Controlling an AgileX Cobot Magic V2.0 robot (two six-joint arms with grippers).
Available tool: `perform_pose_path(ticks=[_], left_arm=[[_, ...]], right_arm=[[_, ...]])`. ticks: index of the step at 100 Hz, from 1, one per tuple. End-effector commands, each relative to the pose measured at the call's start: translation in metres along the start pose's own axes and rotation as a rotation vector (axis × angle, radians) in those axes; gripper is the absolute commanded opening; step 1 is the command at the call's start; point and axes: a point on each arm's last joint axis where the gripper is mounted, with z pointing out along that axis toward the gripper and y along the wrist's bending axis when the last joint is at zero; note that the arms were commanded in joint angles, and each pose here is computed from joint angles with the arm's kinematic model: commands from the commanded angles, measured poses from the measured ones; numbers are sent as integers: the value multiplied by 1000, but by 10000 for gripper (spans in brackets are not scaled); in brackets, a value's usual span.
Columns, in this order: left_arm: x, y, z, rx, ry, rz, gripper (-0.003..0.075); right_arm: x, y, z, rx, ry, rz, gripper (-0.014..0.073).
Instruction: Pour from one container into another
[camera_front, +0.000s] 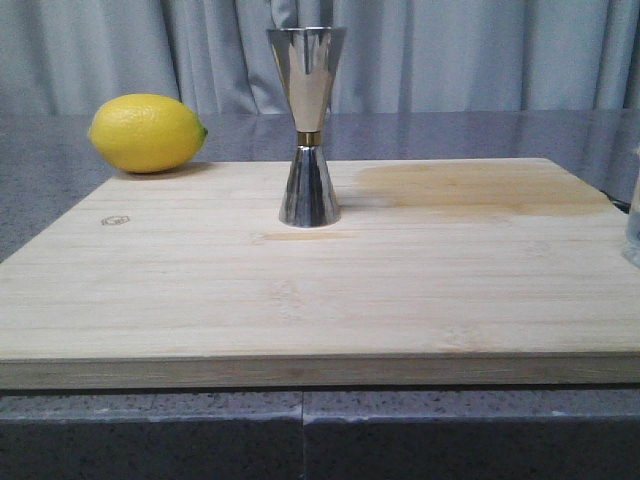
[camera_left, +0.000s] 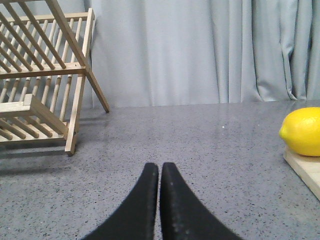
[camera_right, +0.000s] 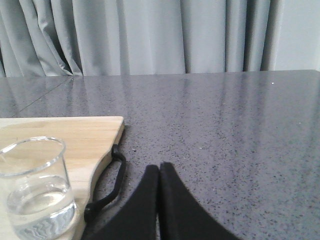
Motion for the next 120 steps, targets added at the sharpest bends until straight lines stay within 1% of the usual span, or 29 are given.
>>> perform_pose_path(ticks=[1,31,49,56,64,78,85,99,110,120], left_arm=[[1,0,-1,2,-76,-9,-19],[1,0,-2,1,-80,-20,-19],[-1,1,-2,-8,-99,-130,-19],[-4,2,-2,-13,-125,-161,-19],[-7,2,-2,-14,-137,-164,-19],[-10,2,-2,-6,-121,-223,-19],[-15,2,-3,-1,-107,-217,-19],[-33,2,-3,8,-98,-224,-19],[-62,4,-4,15,-122,-224,-19],[-91,4,0,32,-56,-224,-19]], right_arm=[[-5,0,-1,3,-90,-7,-72],[-6,0,-1,2,-103,-7,-72],[-11,0,-2,-1,-162,-6,-72],[-12,0,-2,-1,-163,30,-72],[-13,0,-2,-1,-163,69,-72],[-29,1,-5,-4,-147,69,-72],[-42,1,-7,-4,-140,58,-72],[-68,1,-4,5,-108,6,-72],[-93,1,2,12,-108,-38,-72],[-113,1,14,15,-61,-42,-72]])
